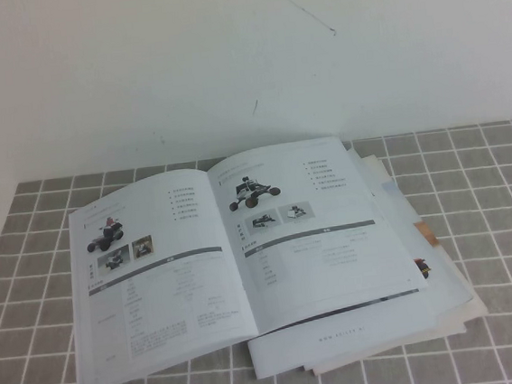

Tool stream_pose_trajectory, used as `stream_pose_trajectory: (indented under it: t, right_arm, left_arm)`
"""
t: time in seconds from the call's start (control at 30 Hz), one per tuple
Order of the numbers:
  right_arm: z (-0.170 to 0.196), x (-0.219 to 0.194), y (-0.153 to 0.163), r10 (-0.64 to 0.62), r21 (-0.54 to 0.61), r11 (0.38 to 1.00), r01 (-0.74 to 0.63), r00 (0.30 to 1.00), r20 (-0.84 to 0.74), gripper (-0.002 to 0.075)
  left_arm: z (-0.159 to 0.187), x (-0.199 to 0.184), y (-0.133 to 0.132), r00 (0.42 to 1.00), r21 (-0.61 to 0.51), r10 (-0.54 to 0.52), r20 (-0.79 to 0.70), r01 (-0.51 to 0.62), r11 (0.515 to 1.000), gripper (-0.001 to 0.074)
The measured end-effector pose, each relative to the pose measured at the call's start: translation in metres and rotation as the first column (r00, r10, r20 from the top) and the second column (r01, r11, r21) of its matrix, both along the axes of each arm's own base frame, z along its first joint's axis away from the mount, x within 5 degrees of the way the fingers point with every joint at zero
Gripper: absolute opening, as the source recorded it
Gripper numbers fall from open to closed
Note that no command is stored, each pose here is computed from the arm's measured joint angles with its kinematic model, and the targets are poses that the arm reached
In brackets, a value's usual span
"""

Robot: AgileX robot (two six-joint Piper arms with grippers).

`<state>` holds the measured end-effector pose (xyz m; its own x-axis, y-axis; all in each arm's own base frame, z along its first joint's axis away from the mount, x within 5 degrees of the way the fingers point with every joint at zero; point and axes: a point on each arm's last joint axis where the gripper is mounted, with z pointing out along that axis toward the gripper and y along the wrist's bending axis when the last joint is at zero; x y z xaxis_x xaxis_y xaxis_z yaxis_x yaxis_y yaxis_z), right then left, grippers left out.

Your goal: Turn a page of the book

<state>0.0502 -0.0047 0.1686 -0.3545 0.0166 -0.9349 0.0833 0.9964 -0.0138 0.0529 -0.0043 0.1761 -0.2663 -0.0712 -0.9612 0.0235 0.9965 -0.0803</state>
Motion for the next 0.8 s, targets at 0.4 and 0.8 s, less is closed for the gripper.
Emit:
stream_pose_trajectory:
  t: [0.4, 0.8]
  right_arm:
    - [0.0007, 0.0002, -0.0003, 0.0, -0.009, 1.0, 0.001, 1.0, 0.008, -0.0002]
    - [0.0009, 0.0003, -0.0003, -0.002, -0.004, 1.0, 0.002, 1.0, 0.011, -0.0002]
  left_arm:
    - [0.0, 0.0, 0.0003, 1.0, 0.0, 0.006, 0.0, -0.006, 1.0, -0.0003]
    - [0.0016, 0.0005, 0.0006, 1.0, 0.0, 0.009, 0.018, -0.009, 1.0, -0.0003]
